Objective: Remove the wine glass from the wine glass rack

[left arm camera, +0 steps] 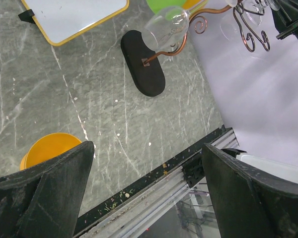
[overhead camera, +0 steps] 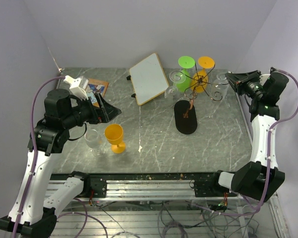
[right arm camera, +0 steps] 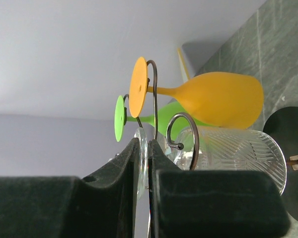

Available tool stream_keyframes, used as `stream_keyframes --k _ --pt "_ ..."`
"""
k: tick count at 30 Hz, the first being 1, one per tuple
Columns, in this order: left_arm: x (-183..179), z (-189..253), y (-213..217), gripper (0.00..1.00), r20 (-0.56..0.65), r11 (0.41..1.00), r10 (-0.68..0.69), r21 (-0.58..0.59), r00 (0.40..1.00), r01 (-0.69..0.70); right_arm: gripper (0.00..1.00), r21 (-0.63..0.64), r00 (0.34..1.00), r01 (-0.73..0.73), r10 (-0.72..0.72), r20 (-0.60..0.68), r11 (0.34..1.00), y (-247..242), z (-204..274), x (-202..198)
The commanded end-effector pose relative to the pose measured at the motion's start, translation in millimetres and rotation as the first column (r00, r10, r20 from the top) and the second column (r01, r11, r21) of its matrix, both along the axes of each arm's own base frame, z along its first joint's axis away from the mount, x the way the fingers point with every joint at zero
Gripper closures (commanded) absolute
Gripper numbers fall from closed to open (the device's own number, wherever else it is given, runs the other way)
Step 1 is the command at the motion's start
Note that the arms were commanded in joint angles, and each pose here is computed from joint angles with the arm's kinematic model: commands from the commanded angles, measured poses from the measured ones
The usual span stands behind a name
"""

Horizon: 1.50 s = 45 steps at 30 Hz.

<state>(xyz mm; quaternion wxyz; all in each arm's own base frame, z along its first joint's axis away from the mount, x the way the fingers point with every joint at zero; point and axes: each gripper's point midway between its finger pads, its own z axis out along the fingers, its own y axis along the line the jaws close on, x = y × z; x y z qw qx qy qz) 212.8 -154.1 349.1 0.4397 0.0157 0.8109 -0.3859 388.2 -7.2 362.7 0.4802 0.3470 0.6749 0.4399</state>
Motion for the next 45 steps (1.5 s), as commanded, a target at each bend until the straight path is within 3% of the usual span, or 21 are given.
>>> stream_keyframes --k 1,11,21,29,38,45 --pt "2.0 4.9 -1.2 0.01 0.018 1.000 -0.003 -0.014 1.000 0.003 1.00 -0.003 0.990 -0.102 0.102 0.098 0.995 13.7 19.4 1.4" --pt "3.1 2.7 -2.3 0.01 0.015 1.000 -0.005 -0.020 1.000 0.005 1.00 -0.014 0.980 -0.170 0.170 0.101 0.985 23.9 18.4 18.1" --pt "1.8 3.2 -0.3 0.00 0.020 1.000 0.001 -0.011 1.000 -0.001 1.00 -0.039 0.986 -0.127 0.131 0.104 0.991 22.1 27.6 33.2" --pt "1.4 3.1 0.8 0.01 0.020 1.000 0.005 -0.006 1.000 -0.005 1.00 -0.044 0.996 0.011 -0.007 0.087 0.999 1.0 32.9 46.5" --pt "0.6 3.6 2.7 0.00 0.020 1.000 0.013 0.002 1.000 -0.013 1.00 -0.026 0.995 0.061 -0.059 0.074 0.998 -9.5 31.9 59.3" --pt "1.3 2.3 2.2 0.00 0.013 1.000 0.011 0.003 1.000 -0.011 1.00 -0.061 0.962 0.266 -0.261 0.078 0.962 -42.7 41.5 57.8"
